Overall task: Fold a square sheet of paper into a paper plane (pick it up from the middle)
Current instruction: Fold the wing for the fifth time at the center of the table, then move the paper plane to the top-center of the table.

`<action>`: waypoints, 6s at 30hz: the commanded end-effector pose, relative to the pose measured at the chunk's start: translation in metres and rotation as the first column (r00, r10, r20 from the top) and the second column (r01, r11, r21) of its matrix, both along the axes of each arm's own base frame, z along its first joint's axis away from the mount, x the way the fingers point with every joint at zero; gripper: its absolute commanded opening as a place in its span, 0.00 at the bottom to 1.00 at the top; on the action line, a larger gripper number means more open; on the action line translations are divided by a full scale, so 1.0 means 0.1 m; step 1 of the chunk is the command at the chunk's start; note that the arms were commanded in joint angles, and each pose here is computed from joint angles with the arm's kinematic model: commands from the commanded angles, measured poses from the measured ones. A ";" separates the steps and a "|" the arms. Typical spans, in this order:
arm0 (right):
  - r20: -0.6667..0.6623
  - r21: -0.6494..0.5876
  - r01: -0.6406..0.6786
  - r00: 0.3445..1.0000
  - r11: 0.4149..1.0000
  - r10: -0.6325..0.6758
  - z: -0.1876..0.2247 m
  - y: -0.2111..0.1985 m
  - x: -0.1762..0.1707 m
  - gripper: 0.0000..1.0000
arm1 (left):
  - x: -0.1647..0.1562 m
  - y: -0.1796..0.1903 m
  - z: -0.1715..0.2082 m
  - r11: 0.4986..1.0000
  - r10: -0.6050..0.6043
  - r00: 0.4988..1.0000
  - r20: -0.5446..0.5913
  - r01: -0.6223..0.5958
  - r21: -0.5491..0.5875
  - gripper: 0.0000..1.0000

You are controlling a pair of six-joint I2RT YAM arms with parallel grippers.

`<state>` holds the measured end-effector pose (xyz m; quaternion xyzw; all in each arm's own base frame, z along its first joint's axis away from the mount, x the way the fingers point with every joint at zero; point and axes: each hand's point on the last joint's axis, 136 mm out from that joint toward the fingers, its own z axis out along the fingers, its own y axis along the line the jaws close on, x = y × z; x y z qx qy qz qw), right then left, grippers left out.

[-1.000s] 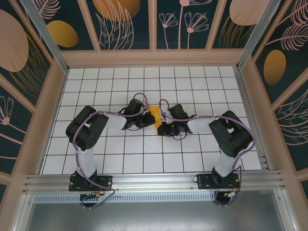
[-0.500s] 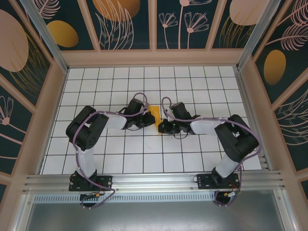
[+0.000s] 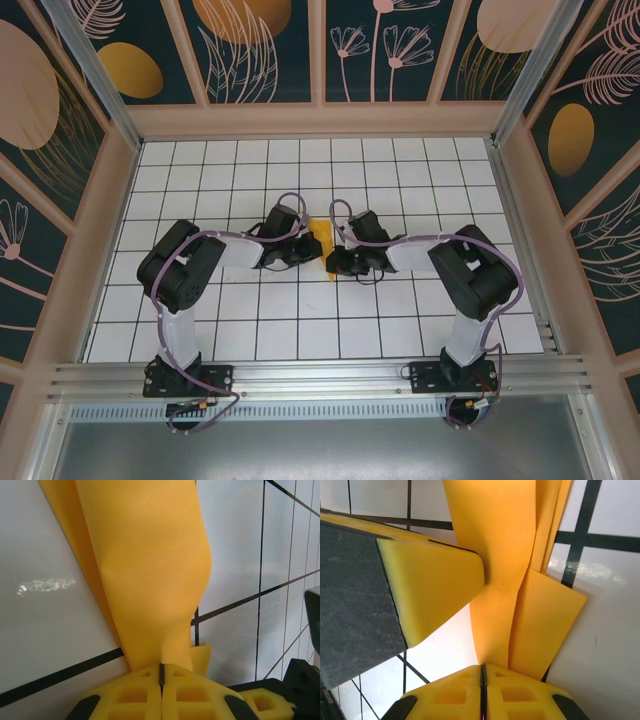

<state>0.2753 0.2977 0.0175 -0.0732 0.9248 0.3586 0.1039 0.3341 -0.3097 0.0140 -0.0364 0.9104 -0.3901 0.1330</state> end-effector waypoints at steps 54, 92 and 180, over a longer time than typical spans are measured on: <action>-0.164 -0.251 0.016 0.985 0.968 -0.059 -0.61 -0.55 -0.36 0.10 | 1.04 0.63 -0.18 0.952 -0.005 0.966 0.258 -0.074 0.296 0.15; 0.239 0.042 0.462 0.856 0.886 -0.458 0.69 -1.00 0.84 0.65 | 0.66 0.37 0.83 0.960 0.149 0.949 0.278 -0.207 0.189 0.58; 0.157 -0.035 0.214 0.966 0.976 -0.206 0.37 -0.44 0.45 0.53 | 0.26 -0.29 0.20 0.986 -0.037 0.991 0.131 0.057 -0.155 0.00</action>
